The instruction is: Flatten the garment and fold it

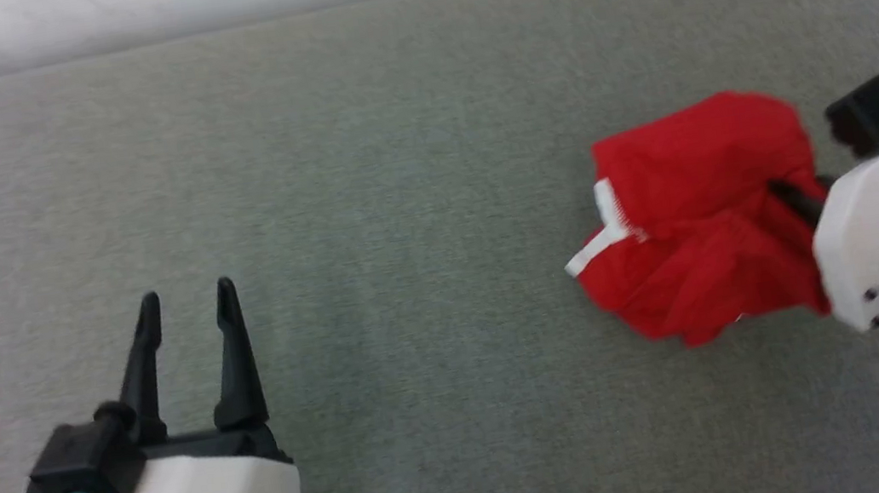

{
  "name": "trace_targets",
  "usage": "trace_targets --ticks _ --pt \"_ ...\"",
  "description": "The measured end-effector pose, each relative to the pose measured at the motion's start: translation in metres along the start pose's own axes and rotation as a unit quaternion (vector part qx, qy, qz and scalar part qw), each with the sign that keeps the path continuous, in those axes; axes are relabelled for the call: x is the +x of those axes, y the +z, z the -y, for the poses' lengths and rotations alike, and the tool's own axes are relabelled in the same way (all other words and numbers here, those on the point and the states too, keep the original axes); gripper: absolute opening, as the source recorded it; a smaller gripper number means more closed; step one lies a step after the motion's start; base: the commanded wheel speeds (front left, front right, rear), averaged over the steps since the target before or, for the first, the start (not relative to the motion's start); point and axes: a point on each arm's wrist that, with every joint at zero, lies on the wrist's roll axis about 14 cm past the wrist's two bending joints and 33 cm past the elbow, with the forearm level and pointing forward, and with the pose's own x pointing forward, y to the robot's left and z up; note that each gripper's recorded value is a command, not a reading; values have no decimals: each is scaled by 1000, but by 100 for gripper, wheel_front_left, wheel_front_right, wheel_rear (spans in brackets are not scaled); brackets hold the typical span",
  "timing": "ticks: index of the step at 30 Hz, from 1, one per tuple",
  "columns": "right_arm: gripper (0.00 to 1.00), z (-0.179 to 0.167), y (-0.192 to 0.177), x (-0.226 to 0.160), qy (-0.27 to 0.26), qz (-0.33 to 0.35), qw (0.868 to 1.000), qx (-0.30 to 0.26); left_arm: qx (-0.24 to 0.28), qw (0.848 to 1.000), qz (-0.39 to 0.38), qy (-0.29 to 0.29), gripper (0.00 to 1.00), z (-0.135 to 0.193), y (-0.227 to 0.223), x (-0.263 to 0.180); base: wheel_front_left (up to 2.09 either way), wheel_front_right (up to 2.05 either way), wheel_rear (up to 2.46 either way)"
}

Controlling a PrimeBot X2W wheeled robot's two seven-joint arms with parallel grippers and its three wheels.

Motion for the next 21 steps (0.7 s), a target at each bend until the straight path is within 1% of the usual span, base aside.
trace_targets --ticks 3,6,10,13,21 --pt "0 25 -1 -2 -22 -13 999 -20 4 1000 -1 -21 100 10 -2 14 0 0 0" --pt "0 47 -11 -5 -44 -41 997 -47 6 999 -5 -37 100 18 -7 26 0 0 0" --pt "0 78 -30 -11 -75 -81 992 -59 4 998 -14 -56 100 29 -16 37 0 0 0" --pt "0 100 -37 -17 -101 -92 989 -64 3 997 -20 -69 100 36 -22 43 0 0 0" --pt "0 132 -50 -28 -144 -101 982 -65 3 994 -37 -101 100 53 -36 57 0 0 0"
